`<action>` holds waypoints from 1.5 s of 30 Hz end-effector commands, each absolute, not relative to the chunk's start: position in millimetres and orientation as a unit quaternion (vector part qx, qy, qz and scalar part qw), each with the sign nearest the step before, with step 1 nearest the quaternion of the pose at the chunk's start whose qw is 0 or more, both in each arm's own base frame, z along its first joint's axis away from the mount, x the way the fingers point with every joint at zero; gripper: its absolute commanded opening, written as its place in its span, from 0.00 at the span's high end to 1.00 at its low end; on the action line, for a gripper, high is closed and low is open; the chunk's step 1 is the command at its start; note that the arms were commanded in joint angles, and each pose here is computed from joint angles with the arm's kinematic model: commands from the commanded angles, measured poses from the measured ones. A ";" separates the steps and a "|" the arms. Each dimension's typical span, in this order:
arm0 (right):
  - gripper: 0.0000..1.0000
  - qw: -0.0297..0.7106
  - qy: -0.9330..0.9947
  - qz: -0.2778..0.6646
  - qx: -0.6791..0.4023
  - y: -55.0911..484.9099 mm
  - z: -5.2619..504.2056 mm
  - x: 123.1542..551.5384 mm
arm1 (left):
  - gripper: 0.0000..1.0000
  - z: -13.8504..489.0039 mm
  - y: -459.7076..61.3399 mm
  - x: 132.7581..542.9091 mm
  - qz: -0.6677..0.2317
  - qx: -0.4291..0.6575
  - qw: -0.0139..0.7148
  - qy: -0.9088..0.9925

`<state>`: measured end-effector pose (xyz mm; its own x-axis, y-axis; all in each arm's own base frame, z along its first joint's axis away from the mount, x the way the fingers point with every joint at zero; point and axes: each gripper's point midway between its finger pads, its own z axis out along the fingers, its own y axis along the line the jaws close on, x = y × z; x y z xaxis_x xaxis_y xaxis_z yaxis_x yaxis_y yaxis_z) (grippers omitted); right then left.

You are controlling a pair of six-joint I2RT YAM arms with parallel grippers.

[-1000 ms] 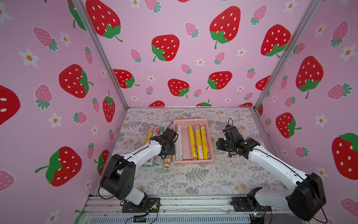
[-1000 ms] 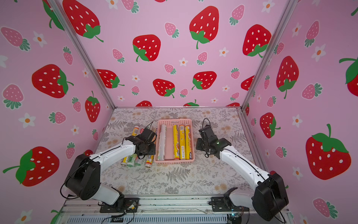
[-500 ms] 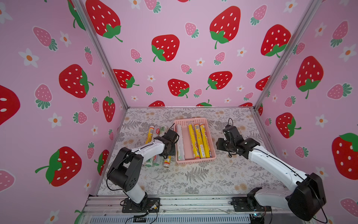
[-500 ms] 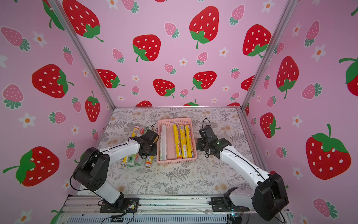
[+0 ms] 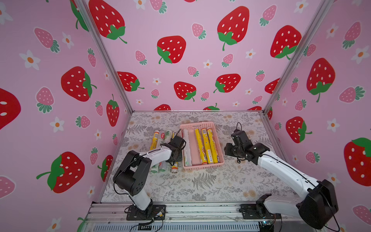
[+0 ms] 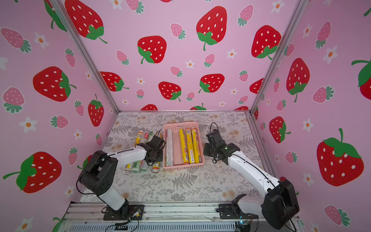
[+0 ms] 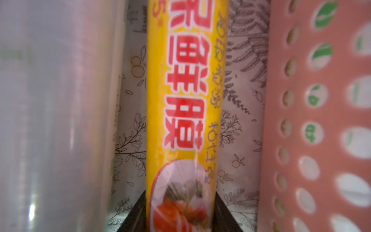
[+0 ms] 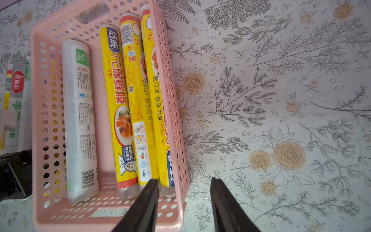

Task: Put the plastic wrap into the basket
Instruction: Pick up the plastic wrap from the center of the board, then place the plastic wrap in the basket.

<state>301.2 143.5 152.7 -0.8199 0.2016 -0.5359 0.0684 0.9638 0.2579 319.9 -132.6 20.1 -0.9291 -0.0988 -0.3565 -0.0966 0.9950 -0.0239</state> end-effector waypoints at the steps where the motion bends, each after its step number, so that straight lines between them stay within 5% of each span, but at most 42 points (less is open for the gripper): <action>1: 0.53 0.306 0.943 0.110 0.070 138.1 165.2 300.9 | 0.62 27.9 -130.0 316.5 0.000 -0.059 0.185 0.981; 27: 0.52 0.344 0.928 0.137 0.042 152.5 214.4 323.9 | 0.68 197.0 -149.7 302.8 -0.072 -0.067 0.248 0.964; 45: 0.52 0.333 0.933 0.130 0.046 140.1 202.5 349.9 | 0.66 171.1 -257.3 365.9 -0.174 -0.074 0.264 0.946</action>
